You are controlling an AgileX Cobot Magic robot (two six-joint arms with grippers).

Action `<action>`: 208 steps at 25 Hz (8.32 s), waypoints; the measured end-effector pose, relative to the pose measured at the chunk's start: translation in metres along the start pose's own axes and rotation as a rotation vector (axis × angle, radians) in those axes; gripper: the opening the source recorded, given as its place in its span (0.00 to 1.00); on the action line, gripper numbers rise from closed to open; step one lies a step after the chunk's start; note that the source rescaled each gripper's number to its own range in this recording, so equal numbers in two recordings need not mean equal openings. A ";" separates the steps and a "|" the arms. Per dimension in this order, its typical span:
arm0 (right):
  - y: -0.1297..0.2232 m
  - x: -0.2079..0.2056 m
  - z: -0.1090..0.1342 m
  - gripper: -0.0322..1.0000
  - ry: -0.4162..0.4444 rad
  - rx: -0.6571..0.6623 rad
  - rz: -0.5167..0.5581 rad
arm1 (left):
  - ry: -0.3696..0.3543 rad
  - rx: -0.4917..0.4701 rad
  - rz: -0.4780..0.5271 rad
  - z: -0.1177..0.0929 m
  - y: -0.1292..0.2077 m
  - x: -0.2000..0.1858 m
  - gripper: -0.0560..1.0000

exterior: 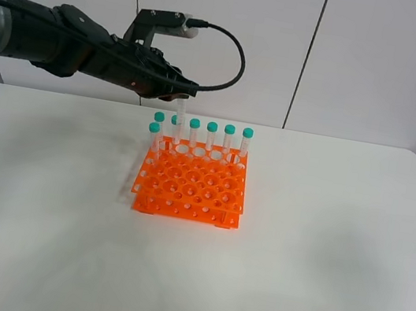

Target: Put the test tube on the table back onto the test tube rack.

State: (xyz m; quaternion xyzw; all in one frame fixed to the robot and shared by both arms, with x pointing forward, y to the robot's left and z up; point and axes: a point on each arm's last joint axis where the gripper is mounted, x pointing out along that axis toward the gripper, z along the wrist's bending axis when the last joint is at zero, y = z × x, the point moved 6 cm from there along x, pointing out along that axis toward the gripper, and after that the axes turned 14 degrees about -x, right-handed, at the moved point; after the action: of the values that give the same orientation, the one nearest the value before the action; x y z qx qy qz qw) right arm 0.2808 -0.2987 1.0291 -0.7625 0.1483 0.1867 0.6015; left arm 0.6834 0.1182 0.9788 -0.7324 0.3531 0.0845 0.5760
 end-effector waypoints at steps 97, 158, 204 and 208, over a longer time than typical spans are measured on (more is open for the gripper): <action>0.000 0.000 0.000 0.99 0.000 0.000 -0.001 | -0.100 -0.076 -0.093 0.008 0.053 0.026 0.05; -0.001 0.000 0.001 1.00 -0.007 0.004 -0.003 | -0.075 0.010 -0.028 0.003 0.080 0.044 0.05; -0.001 0.000 0.001 1.00 -0.007 0.004 -0.004 | -0.157 -0.015 0.043 0.022 0.023 -0.047 0.35; -0.001 0.000 0.001 1.00 -0.007 0.004 -0.003 | -0.217 -0.053 0.003 0.051 0.011 -0.075 0.35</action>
State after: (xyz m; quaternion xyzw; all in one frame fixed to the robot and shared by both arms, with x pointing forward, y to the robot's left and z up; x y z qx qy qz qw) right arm 0.2809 -0.2975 1.0294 -0.7608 0.1452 0.1882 0.6038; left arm 0.6356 0.1946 0.9931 -0.7332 0.2874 0.1737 0.5913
